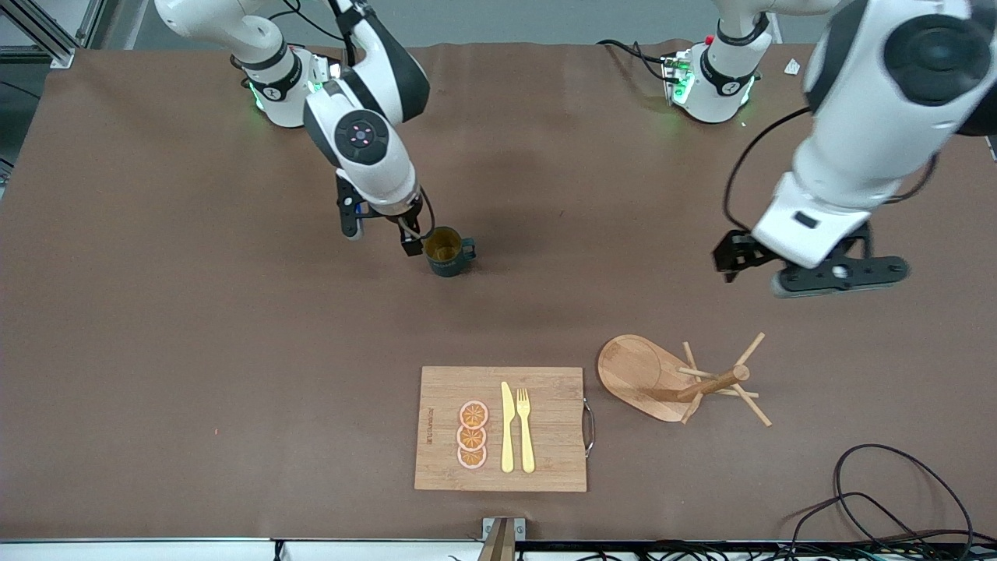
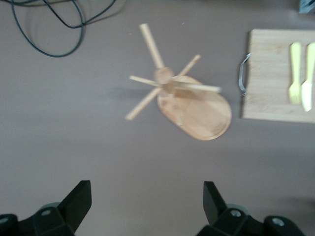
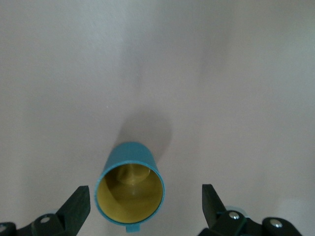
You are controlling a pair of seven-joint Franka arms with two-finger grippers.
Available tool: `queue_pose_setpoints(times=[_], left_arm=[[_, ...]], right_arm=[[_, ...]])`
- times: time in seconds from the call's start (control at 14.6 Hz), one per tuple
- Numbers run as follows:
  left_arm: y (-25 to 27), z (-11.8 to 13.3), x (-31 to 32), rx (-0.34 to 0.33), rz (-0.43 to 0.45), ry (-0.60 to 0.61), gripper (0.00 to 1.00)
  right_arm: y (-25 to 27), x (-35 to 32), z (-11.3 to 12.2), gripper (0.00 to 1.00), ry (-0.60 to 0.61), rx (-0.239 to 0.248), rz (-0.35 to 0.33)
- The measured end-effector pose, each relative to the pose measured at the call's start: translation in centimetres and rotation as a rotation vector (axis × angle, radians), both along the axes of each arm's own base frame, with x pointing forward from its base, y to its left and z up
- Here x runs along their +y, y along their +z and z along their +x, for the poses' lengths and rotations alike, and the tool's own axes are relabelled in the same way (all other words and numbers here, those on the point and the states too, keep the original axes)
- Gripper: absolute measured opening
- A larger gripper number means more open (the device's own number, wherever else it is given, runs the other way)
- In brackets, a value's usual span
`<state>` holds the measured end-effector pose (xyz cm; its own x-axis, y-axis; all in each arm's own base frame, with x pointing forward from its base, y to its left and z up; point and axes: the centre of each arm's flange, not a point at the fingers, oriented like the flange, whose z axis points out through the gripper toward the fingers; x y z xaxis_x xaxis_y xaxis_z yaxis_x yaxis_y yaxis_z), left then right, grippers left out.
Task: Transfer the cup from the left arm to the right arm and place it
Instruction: 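Grasp the mug rim with the right gripper while the left gripper withdraws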
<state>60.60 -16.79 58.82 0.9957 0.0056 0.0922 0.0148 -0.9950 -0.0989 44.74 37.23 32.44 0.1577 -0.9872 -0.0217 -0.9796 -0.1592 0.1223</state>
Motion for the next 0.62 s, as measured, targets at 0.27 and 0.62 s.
queue_pose_setpoints(times=[0.27,0.62], left_arm=[[0.4,0.5,6.5,0.061,-0.011,-0.115,1.0],[1.0,0.3,13.8,0.118,-0.044,-0.169,1.0]], right_arm=[[-5.2,3.1,-2.0,1.0,-0.033,-0.007,-0.027],[-7.5,3.1,-2.0,0.98,-0.071,0.001,-0.049]])
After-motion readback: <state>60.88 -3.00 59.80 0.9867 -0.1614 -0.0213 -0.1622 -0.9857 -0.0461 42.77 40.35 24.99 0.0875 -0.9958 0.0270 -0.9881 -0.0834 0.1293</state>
